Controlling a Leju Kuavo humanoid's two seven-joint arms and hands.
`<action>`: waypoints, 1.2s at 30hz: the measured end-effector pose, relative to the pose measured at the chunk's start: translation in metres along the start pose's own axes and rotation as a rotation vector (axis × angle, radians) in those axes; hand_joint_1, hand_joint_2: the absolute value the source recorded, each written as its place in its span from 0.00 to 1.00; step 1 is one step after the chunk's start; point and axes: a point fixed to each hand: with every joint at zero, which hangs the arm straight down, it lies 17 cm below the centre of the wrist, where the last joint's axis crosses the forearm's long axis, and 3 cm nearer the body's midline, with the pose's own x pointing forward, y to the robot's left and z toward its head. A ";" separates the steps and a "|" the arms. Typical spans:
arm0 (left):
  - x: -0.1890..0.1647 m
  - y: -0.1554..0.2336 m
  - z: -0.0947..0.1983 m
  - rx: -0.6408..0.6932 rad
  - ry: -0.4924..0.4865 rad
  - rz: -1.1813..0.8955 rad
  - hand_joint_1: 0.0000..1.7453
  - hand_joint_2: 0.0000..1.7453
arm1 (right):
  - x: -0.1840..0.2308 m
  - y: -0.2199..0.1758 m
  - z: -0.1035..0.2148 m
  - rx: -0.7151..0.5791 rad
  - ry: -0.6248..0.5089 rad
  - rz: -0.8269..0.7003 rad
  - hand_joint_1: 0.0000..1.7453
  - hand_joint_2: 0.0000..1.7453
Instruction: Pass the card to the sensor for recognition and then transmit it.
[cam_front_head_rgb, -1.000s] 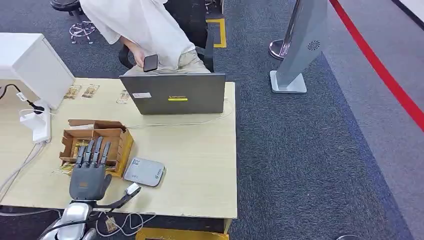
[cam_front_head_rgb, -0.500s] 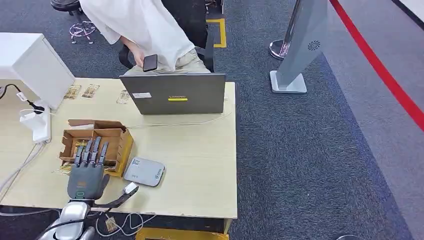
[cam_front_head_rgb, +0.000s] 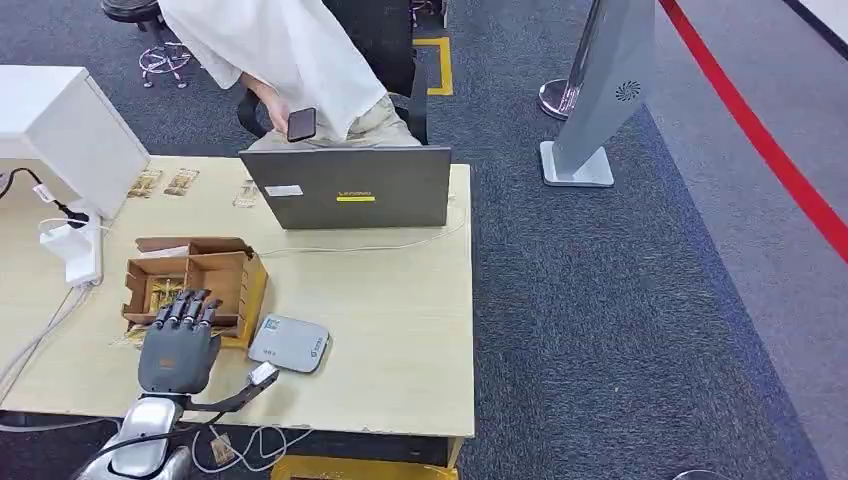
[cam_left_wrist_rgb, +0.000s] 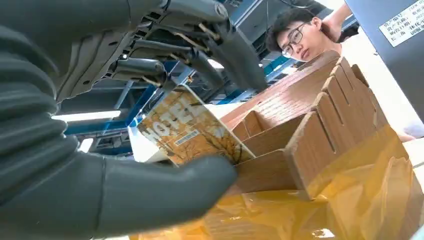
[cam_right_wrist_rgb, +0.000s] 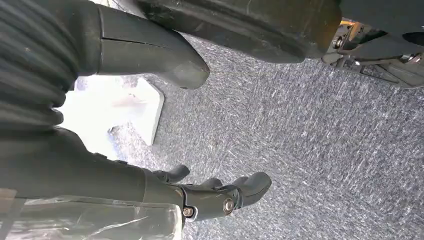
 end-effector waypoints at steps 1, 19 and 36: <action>0.000 0.000 0.000 0.000 0.001 0.002 1.00 1.00 | 0.000 0.000 0.000 0.000 0.000 0.000 0.00 1.00; -0.005 0.002 0.000 0.014 0.016 0.026 1.00 1.00 | 0.000 0.000 0.000 0.000 -0.004 0.003 0.00 1.00; 0.100 0.149 0.007 0.231 -0.186 0.226 1.00 1.00 | -0.008 0.001 0.001 -0.025 0.044 -0.098 0.00 1.00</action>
